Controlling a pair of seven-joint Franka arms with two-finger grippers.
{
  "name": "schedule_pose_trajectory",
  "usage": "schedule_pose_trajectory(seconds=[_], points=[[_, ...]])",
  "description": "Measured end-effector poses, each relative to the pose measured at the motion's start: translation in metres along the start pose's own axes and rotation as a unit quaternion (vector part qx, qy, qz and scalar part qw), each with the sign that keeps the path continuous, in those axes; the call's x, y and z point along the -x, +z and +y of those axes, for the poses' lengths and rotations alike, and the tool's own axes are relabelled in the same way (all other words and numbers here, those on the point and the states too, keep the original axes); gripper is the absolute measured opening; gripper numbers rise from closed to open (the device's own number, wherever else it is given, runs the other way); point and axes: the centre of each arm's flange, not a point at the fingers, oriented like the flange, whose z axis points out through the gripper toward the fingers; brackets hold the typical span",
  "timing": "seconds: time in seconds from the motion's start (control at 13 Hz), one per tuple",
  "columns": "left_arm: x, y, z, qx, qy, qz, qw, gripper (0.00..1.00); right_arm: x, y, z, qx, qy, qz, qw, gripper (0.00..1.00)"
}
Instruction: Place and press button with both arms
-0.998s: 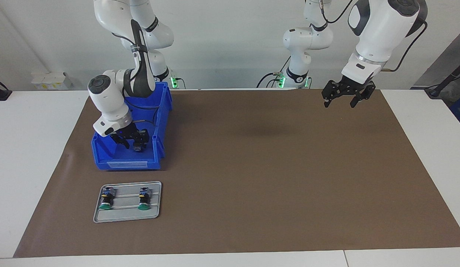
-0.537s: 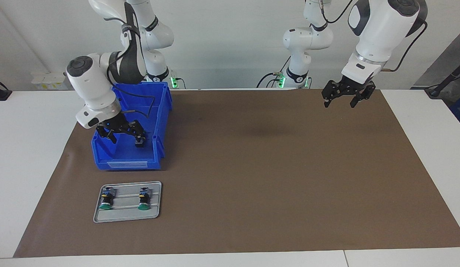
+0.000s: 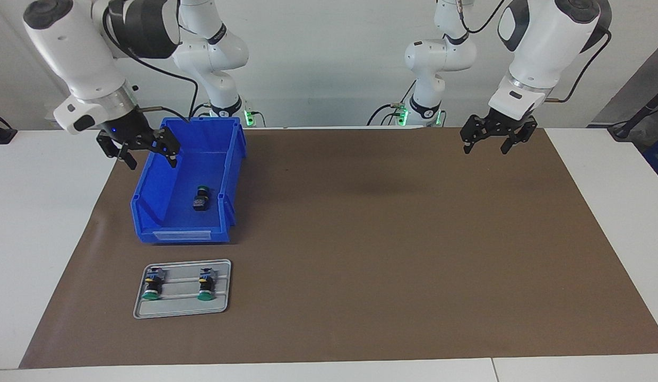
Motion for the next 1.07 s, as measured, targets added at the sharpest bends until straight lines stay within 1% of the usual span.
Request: schedule_pose_trajectory(seconds=[0.15,0.31,0.46,1.07], points=[[0.000,0.000,0.000,0.000,0.000,0.000,1.000,1.00,0.015,-0.032,0.007,0.004,0.016,-0.008,1.000,1.00],[0.000,0.000,0.000,0.000,0.000,0.000,1.000,1.00,0.034,-0.051,0.009,0.022,0.029,-0.013,0.999,1.00],[0.000,0.000,0.000,0.000,0.000,0.000,1.000,1.00,0.041,-0.051,0.006,0.027,0.026,-0.018,0.999,1.00],[0.000,0.000,0.000,0.000,0.000,0.000,1.000,1.00,0.035,-0.042,0.006,0.030,0.026,-0.025,0.999,1.00]])
